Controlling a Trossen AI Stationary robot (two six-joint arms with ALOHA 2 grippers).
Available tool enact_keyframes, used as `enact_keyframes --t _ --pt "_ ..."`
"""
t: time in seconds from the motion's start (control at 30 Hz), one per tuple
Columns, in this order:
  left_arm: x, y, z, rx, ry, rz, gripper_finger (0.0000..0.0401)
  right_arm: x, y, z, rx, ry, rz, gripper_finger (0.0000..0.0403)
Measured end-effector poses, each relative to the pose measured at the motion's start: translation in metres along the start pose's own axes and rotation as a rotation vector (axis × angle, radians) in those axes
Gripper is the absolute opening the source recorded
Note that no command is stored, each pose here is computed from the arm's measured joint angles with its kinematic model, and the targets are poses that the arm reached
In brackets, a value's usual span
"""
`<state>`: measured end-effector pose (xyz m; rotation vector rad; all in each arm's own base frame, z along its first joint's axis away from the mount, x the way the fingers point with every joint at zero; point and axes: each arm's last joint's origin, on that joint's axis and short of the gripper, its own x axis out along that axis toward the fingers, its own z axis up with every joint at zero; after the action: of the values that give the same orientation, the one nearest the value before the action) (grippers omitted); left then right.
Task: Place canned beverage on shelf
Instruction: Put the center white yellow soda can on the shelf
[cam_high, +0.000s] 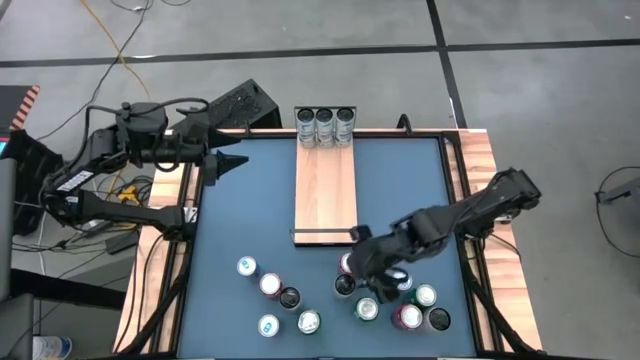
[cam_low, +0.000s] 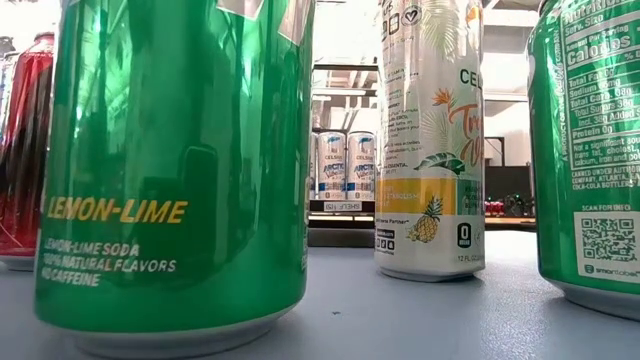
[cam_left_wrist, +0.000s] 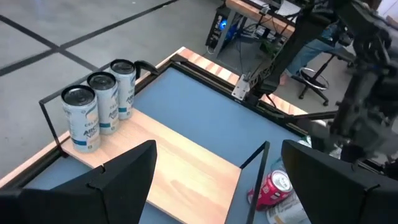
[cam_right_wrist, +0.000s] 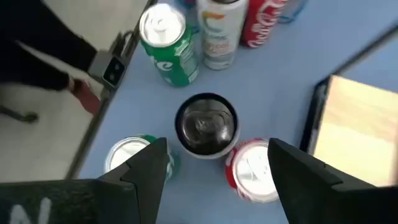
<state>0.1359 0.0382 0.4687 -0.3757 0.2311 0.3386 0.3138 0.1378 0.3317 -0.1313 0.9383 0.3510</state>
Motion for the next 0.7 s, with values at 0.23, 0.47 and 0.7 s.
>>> enact_keyframes --t 0.23,0.47,0.7 --pt "0.002 -0.001 0.000 -0.026 0.013 -0.019 0.0332 0.045 0.014 0.006 -0.084 0.008 0.019 0.0264" --pt "0.001 0.000 -0.001 -0.026 0.018 -0.017 0.0332 0.060 0.015 0.003 -0.076 0.051 0.010 0.0266" --pt "0.002 0.000 -0.002 -0.014 0.031 -0.013 0.0332 0.059 0.013 0.006 -0.051 0.025 -0.008 0.0267"
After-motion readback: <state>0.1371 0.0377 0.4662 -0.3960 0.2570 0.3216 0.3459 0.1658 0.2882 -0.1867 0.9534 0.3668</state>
